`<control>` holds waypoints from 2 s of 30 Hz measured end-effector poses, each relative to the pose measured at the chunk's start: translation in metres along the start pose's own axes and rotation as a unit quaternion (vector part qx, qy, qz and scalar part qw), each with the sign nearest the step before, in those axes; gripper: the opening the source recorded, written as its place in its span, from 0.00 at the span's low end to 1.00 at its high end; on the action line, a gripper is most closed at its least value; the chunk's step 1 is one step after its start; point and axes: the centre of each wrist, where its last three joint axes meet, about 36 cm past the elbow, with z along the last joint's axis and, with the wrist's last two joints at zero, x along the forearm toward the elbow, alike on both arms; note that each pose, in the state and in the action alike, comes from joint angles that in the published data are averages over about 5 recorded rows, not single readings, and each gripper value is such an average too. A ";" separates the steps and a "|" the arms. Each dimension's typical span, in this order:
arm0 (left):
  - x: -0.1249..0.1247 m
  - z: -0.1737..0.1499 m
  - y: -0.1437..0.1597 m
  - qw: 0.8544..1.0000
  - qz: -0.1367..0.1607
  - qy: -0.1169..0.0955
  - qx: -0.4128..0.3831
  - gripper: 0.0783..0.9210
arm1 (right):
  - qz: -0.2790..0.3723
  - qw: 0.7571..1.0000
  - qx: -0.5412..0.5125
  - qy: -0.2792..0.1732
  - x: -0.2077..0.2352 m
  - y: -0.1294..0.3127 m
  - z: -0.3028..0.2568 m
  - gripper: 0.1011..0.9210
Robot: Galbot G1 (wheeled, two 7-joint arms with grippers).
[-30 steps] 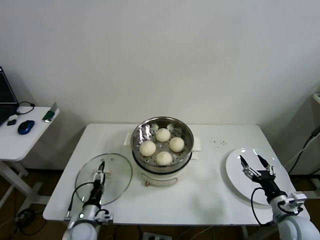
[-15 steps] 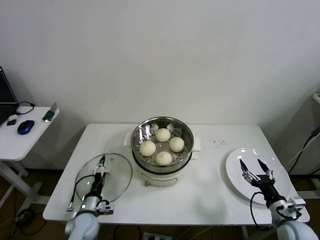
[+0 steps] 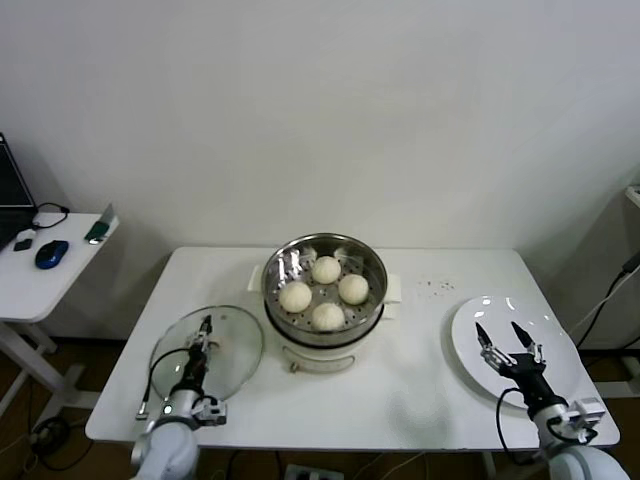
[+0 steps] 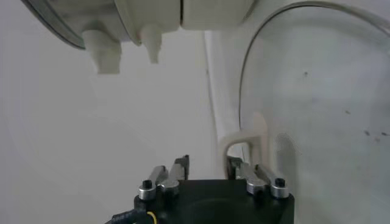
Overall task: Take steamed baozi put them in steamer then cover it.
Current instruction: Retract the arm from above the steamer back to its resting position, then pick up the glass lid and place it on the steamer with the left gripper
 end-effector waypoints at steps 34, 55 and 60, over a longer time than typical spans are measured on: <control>0.068 0.021 0.142 0.989 -0.129 0.068 0.008 0.09 | -0.010 0.999 0.041 -0.004 -0.032 -0.016 -0.008 0.88; 0.032 -0.087 0.230 0.989 -0.143 0.008 0.036 0.09 | -0.009 0.998 0.058 0.000 -0.048 -0.019 0.006 0.88; 0.018 -0.125 0.232 0.991 -0.129 -0.010 0.042 0.09 | -0.005 0.998 0.061 0.003 -0.044 -0.025 0.010 0.88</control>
